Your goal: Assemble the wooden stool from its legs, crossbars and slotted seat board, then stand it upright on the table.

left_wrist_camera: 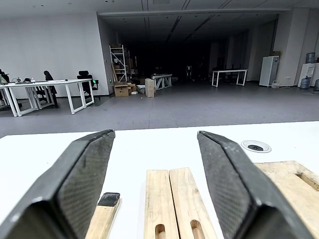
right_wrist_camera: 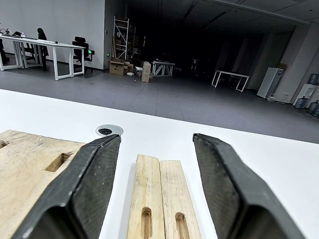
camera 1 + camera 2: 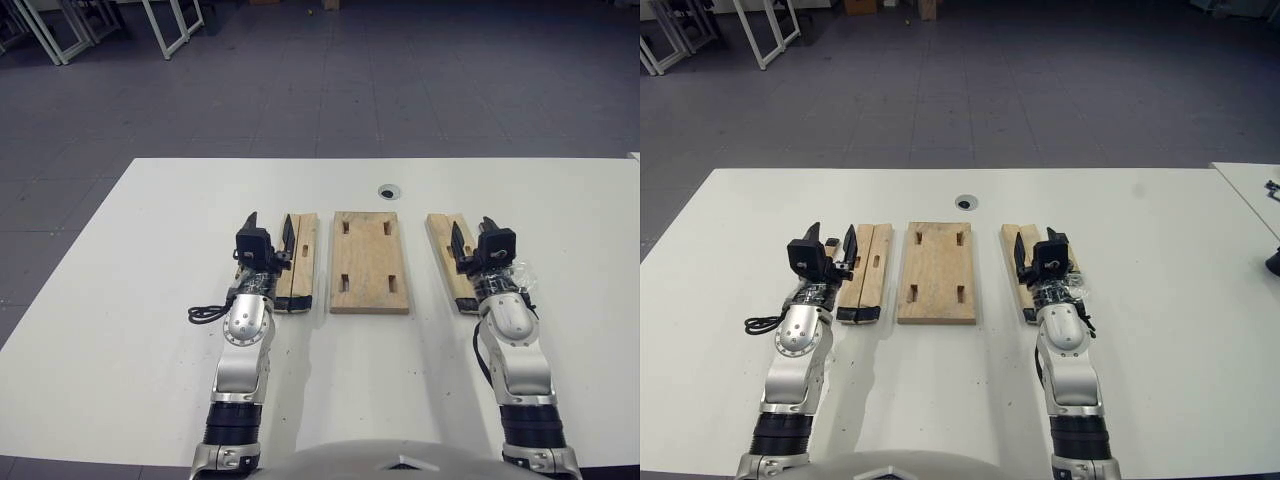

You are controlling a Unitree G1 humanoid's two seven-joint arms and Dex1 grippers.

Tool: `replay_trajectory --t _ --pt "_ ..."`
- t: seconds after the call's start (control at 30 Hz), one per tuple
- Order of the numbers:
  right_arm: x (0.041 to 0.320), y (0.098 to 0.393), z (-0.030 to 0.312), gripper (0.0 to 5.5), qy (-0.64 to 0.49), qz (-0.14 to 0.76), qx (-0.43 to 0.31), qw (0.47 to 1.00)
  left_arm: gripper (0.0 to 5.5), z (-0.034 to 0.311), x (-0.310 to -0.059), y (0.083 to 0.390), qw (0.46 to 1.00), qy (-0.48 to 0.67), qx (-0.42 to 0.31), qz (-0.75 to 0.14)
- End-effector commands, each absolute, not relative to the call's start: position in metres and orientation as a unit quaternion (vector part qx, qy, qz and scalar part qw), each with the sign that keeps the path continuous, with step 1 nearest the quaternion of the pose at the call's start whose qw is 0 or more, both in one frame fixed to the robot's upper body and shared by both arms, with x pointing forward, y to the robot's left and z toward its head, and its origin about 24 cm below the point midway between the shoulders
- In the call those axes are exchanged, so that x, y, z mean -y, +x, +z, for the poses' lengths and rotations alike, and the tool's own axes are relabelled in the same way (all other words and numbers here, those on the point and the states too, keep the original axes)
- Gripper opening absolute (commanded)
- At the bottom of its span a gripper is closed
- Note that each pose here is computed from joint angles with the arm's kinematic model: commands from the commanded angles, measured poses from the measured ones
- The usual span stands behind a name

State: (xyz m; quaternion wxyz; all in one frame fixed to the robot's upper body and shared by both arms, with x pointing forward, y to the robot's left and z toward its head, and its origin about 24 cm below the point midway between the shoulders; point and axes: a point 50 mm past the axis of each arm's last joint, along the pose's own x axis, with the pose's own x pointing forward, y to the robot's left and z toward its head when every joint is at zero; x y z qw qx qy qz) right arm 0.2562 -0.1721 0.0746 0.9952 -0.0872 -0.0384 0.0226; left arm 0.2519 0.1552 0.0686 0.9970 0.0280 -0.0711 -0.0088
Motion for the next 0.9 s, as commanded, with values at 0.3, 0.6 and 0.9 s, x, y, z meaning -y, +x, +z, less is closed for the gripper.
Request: replay_trajectory --t 0.3,0.6,0.9 --pt "0.175 0.257 0.075 2.66 -0.091 0.013 0.037 0.995 3.05 0.066 -0.156 0.253 0.998 0.03 0.062 -0.007" --pt "0.201 0.263 0.083 2.66 -0.102 -0.047 0.035 0.993 3.05 0.067 -0.156 0.254 0.998 0.029 0.063 -0.006" --pt "0.266 0.263 0.044 2.66 -0.06 -0.012 -0.168 0.984 3.05 0.063 -0.155 0.252 0.998 0.026 0.057 -0.003"
